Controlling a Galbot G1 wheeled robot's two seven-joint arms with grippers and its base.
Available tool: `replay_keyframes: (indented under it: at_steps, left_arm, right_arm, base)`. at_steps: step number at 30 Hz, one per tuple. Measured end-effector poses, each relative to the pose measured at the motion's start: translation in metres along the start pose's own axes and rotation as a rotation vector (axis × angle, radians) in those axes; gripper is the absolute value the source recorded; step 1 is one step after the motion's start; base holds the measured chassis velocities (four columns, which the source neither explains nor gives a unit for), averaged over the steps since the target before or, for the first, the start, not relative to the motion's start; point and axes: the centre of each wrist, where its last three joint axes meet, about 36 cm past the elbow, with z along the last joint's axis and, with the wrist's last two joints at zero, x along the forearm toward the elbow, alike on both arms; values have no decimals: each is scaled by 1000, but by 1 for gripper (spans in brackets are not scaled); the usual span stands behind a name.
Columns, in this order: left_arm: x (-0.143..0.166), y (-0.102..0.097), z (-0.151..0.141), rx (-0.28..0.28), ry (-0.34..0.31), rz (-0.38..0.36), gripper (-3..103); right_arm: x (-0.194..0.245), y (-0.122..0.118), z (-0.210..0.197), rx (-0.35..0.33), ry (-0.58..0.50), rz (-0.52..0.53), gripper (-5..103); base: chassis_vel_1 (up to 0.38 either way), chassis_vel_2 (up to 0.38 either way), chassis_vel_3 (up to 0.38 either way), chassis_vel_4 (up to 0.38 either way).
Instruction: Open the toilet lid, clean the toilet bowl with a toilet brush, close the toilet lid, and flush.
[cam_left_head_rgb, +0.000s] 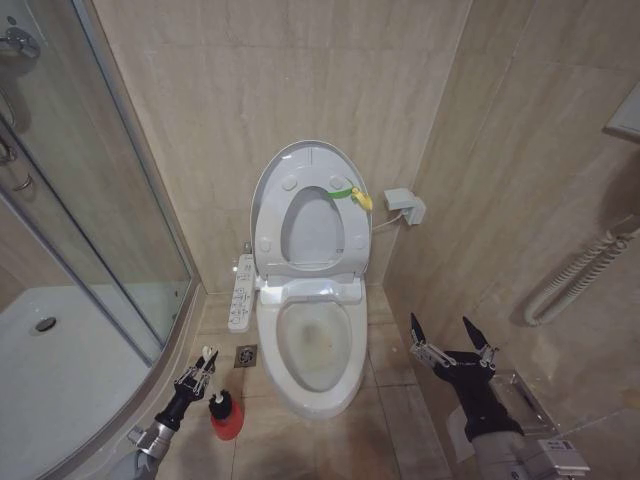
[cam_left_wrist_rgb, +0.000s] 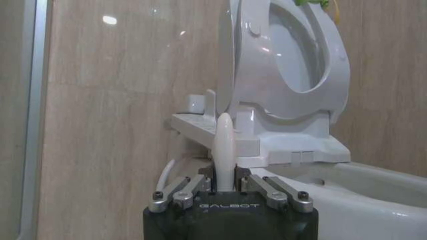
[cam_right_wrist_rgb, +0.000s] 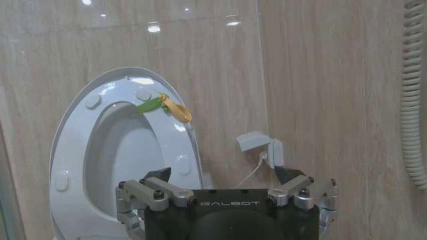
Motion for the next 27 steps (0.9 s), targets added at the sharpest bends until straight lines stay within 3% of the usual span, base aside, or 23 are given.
replay_keyframes:
  at_steps: [27]
  left_arm:
    - [1, 5, -2, -32, 37, 37, 19]
  right_arm:
    - [0, 0, 0, 0, 0, 0, 100]
  base:
    - [0, 0, 0, 0]
